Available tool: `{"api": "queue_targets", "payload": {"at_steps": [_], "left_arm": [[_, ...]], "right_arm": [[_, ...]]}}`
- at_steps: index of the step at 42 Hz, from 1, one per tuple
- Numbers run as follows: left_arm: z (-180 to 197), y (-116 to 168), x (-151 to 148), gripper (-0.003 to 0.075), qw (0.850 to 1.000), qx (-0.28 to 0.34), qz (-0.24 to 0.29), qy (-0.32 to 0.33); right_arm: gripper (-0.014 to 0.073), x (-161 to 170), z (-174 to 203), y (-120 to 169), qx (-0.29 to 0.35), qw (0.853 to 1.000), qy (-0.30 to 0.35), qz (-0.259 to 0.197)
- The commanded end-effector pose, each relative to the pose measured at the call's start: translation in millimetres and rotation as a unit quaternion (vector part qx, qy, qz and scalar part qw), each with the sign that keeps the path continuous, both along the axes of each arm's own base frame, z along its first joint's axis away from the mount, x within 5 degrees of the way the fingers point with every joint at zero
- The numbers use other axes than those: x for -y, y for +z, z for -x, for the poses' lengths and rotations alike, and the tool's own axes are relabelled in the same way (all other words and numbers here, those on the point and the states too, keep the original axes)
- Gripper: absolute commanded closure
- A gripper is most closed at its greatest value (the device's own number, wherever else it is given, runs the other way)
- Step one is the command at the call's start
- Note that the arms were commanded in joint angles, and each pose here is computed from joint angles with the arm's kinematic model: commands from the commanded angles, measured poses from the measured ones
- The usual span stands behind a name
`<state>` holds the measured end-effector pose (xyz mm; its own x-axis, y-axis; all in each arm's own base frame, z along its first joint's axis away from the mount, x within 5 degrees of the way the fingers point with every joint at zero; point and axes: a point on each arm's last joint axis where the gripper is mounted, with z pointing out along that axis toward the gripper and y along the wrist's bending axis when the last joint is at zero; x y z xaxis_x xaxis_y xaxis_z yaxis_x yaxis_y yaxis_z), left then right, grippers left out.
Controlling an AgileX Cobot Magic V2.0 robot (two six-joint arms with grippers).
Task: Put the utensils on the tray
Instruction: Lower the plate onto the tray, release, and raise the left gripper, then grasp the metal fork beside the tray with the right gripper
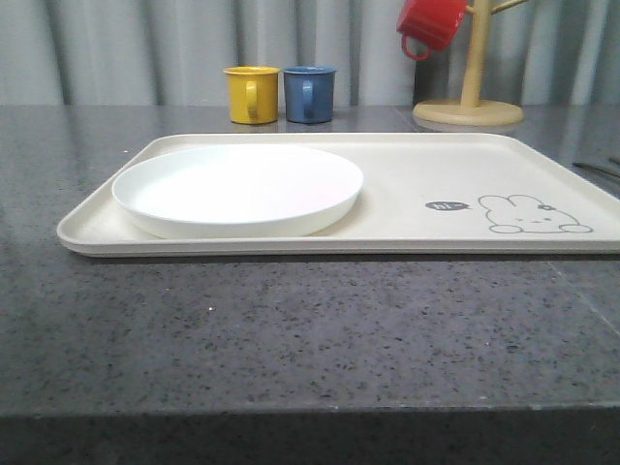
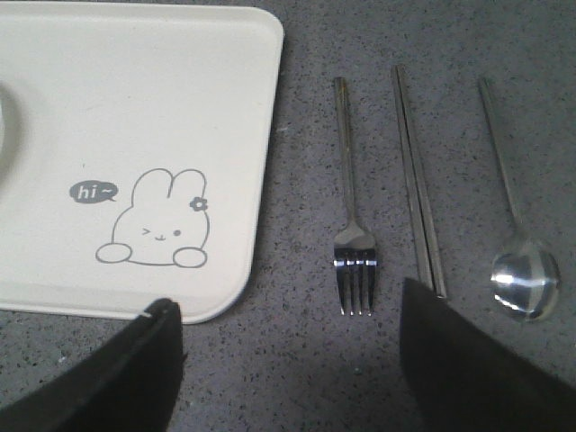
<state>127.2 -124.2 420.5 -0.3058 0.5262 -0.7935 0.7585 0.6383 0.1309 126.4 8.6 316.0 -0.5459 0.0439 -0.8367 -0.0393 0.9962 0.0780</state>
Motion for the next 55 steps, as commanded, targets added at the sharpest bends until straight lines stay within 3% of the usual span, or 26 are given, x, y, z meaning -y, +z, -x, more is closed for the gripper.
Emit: {"api": "queue_targets", "payload": {"at_steps": [1, 15, 38, 48, 55], "left_arm": [[19, 9, -16, 0.0294, 0.997, 0.042, 0.058, -0.001], [57, -12, -53, 0.0294, 0.994, 0.067, 0.084, -0.002], [59, -13, -56, 0.0294, 0.994, 0.071, 0.087, -0.002], [59, -13, -56, 0.0294, 0.994, 0.071, 0.087, -0.002], [59, -13, -56, 0.0294, 0.994, 0.071, 0.087, -0.002]], "right_arm": [[0.0058, 1, -4, 15, 0.045, 0.999, -0.001, 0.007], [0.0058, 1, -4, 15, 0.045, 0.999, -0.001, 0.007], [0.0059, 1, -6, 23, 0.054, 0.998, 0.000, 0.014], [0.0059, 3, -38, 51, -0.056, 0.997, 0.003, 0.048], [0.0059, 8, -75, 62, -0.176, 0.983, -0.004, 0.055]]}}
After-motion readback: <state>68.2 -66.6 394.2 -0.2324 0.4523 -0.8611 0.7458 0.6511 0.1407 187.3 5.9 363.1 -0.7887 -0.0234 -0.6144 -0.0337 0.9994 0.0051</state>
